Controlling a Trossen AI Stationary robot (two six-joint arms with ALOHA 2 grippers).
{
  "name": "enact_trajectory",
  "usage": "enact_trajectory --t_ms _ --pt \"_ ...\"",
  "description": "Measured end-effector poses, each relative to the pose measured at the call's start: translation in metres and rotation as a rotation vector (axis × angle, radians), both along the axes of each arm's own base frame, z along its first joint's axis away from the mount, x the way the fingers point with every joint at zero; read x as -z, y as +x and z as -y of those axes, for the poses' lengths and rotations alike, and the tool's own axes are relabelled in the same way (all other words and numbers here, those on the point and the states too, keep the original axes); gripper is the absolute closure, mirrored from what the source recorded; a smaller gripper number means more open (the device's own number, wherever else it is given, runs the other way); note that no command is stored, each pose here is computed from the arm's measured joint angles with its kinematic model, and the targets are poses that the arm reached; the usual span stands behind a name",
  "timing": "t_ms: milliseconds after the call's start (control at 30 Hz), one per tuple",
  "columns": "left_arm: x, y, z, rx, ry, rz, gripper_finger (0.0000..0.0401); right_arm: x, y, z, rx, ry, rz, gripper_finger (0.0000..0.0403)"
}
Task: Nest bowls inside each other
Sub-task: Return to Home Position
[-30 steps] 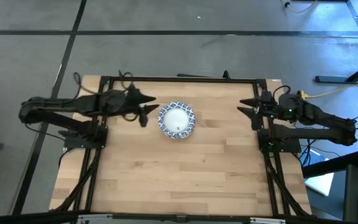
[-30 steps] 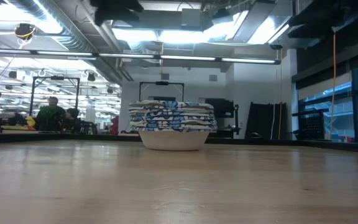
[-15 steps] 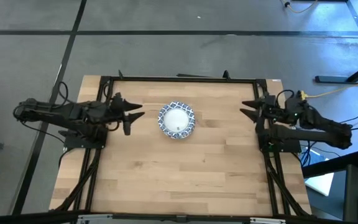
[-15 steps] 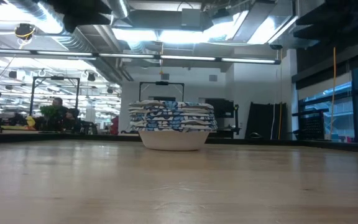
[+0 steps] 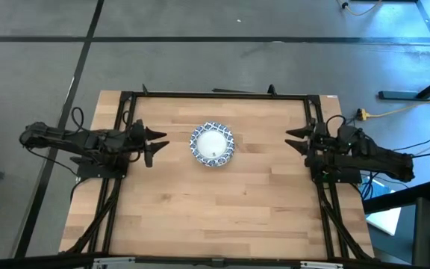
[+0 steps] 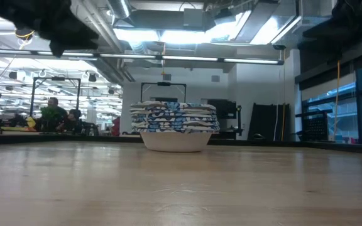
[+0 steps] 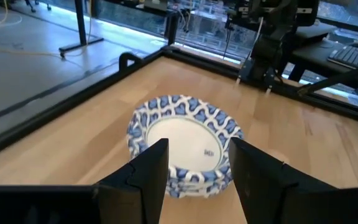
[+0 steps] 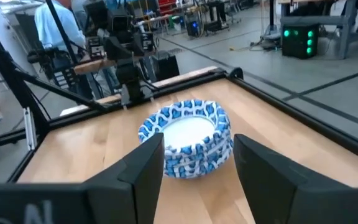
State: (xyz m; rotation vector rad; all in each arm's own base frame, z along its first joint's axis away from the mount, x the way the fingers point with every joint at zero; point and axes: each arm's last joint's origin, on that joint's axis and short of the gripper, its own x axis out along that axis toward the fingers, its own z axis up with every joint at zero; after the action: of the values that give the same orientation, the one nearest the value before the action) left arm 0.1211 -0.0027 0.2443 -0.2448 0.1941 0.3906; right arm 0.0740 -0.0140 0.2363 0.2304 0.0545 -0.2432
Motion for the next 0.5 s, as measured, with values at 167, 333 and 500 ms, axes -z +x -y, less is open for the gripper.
enact_trajectory --t_ms 167,333,500 --pt "0.017 -0.004 -0.001 -0.002 -0.024 0.004 0.0238 0.001 -0.003 0.000 0.000 -0.002 0.003 0.0210" --pt "0.025 -0.005 0.000 0.003 -0.074 0.001 0.0238 0.001 -0.004 -0.001 0.000 -0.002 0.009 0.0210" --pt "0.031 -0.007 0.000 -0.005 -0.124 -0.046 0.0238 0.003 -0.004 0.000 0.016 0.002 -0.013 0.0210"
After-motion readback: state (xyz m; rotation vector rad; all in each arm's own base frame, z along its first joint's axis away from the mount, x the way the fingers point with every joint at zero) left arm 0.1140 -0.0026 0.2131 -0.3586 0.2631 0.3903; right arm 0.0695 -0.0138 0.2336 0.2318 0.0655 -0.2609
